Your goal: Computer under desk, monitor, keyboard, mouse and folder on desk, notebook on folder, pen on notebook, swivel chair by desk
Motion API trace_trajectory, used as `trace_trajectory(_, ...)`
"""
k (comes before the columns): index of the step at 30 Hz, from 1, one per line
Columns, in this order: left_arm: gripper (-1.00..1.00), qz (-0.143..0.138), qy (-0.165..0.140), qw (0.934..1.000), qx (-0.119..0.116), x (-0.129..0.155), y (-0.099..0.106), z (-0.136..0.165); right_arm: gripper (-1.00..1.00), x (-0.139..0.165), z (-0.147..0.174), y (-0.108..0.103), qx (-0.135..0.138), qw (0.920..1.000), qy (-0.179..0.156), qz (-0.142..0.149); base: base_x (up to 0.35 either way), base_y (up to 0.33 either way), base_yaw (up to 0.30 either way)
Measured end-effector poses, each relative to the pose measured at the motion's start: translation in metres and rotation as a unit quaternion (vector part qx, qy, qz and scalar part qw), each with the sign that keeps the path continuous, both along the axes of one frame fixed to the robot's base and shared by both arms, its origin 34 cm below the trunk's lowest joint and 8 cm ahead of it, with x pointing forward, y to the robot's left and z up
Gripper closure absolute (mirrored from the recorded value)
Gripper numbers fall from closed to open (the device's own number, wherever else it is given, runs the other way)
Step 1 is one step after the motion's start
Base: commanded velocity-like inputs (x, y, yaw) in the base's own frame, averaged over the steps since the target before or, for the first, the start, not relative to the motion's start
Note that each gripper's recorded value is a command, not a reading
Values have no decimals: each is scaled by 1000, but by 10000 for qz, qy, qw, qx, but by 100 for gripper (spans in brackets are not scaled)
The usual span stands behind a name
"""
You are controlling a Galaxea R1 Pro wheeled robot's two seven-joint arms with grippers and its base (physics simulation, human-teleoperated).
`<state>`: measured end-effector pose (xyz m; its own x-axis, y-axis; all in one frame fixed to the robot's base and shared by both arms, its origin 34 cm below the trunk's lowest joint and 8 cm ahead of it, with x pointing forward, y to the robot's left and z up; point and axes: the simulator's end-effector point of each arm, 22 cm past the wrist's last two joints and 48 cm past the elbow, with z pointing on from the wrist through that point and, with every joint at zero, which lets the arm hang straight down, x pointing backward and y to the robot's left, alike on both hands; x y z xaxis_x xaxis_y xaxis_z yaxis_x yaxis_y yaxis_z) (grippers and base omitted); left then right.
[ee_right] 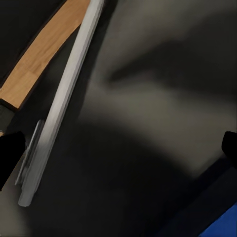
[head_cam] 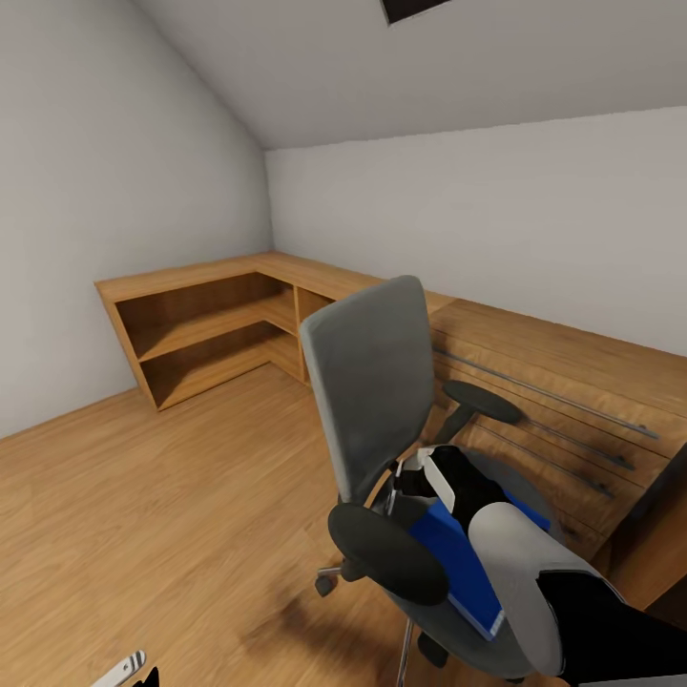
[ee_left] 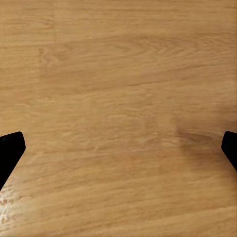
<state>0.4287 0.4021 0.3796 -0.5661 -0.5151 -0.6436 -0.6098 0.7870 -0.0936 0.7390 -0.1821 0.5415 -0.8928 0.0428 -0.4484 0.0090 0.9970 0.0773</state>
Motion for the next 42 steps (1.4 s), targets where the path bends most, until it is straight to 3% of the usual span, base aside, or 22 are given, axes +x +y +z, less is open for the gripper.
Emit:
trace_trajectory(9, -100, 0, 0, 10000, 0, 0, 0, 0, -100, 0, 1, 11, 218, 9997, -14, 125, 0, 0, 0)
trace_trajectory(42, -100, -6, 2, 10000, 4, 0, 0, 0, -100, 0, 2, 16, 310, 9993, -21, 185, 0, 0, 0)
